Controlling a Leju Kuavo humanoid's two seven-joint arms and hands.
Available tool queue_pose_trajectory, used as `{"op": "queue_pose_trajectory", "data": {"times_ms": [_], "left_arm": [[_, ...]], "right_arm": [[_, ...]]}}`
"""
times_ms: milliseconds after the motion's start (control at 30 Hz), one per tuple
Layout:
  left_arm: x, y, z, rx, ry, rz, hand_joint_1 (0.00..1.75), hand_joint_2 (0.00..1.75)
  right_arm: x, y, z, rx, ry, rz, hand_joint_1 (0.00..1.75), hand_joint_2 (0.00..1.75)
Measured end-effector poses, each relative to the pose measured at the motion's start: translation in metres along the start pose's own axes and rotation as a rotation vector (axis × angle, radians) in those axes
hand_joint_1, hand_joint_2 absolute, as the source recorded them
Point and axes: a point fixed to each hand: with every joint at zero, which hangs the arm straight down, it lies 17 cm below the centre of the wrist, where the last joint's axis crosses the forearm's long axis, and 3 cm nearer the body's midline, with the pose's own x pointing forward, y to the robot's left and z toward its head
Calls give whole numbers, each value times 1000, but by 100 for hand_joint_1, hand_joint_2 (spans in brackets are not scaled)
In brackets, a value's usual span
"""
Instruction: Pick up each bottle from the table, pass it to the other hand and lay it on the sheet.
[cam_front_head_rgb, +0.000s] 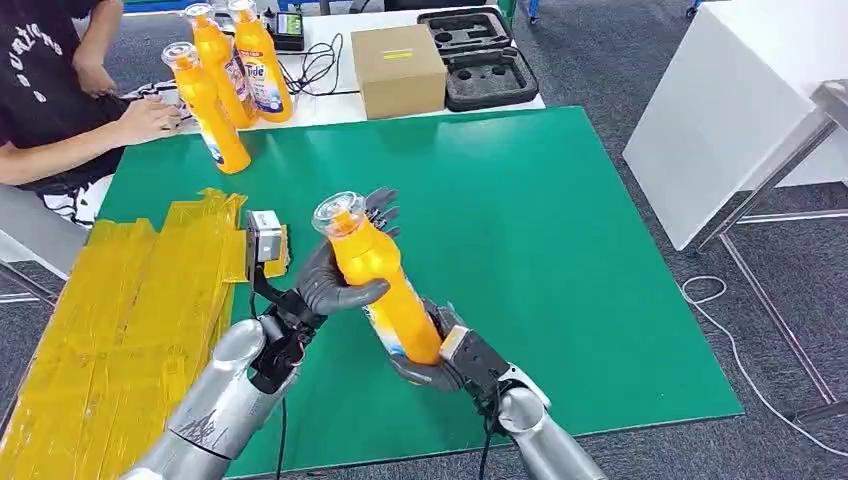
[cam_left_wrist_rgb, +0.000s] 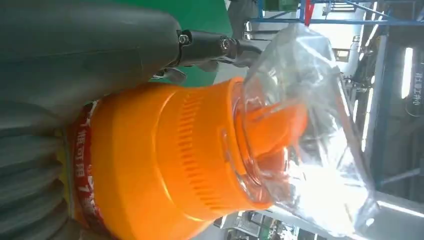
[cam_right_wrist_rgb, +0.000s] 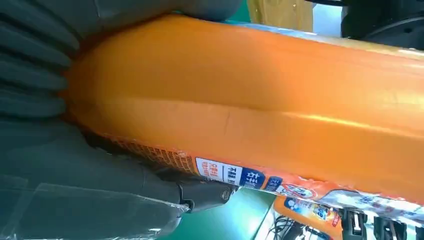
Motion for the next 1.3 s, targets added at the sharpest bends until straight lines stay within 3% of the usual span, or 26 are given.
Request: {"op": "queue_pose_trajectory", "data": {"times_ms": [33,67,800,833,867,1300], "left_arm": [[-1,0,0,1,1,1,159,175],[-1,0,0,2,2,1,171,175],[-3,4,3,19,-3,-8,175,175],[-2,4,3,19,-4,-9,175,175],[-2,5,3,19,-7,-11,175,175],[15,16,6,52,-64,-88,175,175]], "right_arm": [[0,-1,0,-1,1,3,175,175],[-1,-1,0,0,3,5,175,175],[-7,-5,1,-18,20,47,175,175],[-8,-6,0,-21,20,57,162,175],[-8,-7,0,-26,21,70,10,175],[15,-15,-5,-72,-30,150,0,175]]}}
